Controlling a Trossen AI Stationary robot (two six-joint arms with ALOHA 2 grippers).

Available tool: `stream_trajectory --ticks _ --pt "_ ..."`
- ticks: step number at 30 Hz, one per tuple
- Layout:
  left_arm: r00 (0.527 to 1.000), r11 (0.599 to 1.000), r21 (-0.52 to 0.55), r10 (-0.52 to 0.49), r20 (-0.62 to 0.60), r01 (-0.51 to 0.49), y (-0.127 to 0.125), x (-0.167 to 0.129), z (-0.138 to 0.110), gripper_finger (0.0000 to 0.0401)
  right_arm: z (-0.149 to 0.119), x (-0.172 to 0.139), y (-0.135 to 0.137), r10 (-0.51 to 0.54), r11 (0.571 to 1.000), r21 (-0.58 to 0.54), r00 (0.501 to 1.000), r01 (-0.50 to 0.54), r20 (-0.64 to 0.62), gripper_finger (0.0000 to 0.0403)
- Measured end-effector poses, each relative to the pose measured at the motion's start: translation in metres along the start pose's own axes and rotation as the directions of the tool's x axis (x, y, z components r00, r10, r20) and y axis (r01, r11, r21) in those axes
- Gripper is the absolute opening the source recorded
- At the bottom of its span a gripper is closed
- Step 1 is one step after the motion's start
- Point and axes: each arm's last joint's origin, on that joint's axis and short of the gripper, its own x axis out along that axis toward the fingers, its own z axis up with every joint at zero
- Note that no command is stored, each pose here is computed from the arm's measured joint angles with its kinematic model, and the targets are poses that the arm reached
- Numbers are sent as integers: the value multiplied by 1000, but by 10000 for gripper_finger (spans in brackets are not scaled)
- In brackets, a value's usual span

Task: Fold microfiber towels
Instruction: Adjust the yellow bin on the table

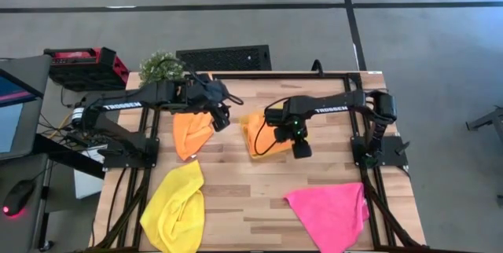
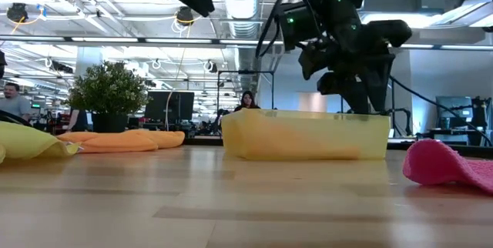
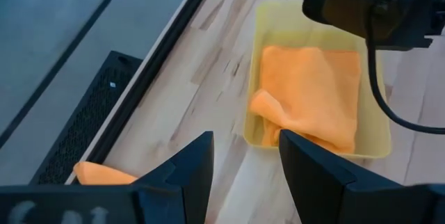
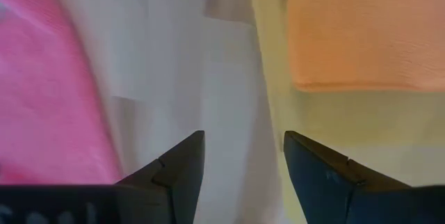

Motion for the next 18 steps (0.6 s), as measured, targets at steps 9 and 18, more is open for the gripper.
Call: stream_trajectory --ticks 9,18 --pt "1000 1000 17 -20 0 20 -8 -3 -2 158 7 2 10 68 997 37 996 -70 53 221" --pt "999 999 22 -33 3 32 -13 -4 -2 158 16 3 16 125 991 34 982 -131 138 221"
